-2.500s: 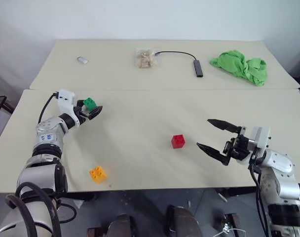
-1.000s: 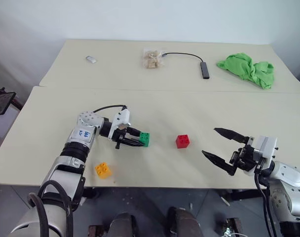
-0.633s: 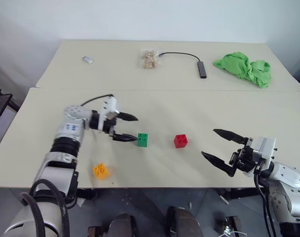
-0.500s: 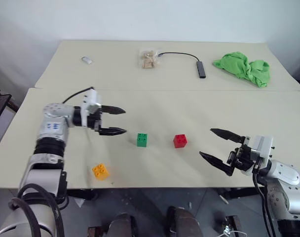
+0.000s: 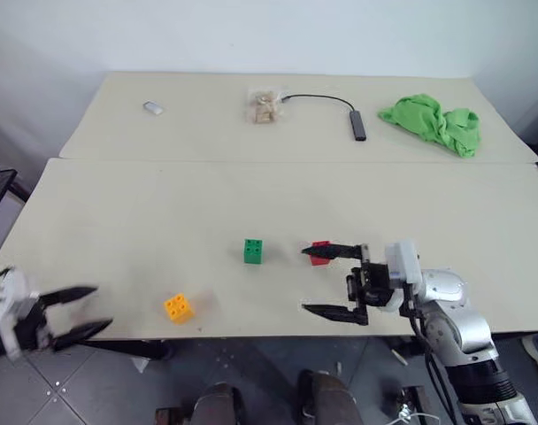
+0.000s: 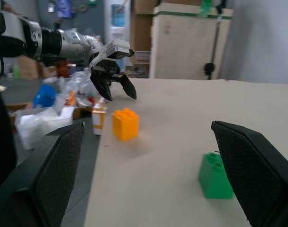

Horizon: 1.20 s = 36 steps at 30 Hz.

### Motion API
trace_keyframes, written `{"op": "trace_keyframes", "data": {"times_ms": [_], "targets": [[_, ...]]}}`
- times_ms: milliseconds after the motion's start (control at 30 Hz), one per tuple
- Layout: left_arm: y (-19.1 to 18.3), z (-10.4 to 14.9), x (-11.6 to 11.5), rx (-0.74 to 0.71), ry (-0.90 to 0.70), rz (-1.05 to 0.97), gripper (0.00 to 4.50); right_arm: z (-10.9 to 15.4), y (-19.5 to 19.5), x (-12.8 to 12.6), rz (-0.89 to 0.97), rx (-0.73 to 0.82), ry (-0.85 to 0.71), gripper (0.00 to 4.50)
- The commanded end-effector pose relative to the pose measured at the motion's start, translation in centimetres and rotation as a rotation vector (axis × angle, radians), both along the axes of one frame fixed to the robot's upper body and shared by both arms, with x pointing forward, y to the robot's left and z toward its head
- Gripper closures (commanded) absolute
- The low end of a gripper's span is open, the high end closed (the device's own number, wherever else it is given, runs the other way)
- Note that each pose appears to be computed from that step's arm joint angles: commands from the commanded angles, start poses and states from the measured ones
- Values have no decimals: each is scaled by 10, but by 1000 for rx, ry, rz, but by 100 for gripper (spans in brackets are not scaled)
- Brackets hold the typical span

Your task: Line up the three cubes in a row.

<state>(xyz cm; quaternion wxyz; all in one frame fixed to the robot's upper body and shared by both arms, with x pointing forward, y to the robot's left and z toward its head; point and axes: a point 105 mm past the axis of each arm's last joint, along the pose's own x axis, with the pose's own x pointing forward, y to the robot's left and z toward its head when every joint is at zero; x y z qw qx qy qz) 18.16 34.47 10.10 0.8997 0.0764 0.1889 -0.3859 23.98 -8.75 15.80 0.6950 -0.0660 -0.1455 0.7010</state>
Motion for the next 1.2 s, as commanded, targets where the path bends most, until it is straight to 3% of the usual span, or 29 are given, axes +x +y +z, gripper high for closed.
{"op": "trace_keyframes", "data": {"times_ms": [33, 200, 300, 533, 667, 900, 1200], "targets": [[-18, 21, 0, 3, -128, -37, 2, 2, 3, -3, 42, -34, -52, 0], [-74, 24, 24, -34, -192, -203, 2, -5, -14, 2, 9, -88, -26, 0], [-101, 15, 23, -49, -145, -303, 2, -6, -22, 7, -29, -98, -25, 0], [-112, -3, 23, -76, -114, -286, 2, -4, -30, 10, -97, -89, -31, 0], [-109, -1, 36, -104, -155, -207, 92, -5, -32, 7, -134, -79, -28, 0], [-118, 11, 58, -81, -184, -326, 303, -9, -42, 4, -190, -99, -10, 0], [-123, 20, 128, 123, -198, -612, 302, -9, -55, 4, -253, -115, 3, 0]]}}
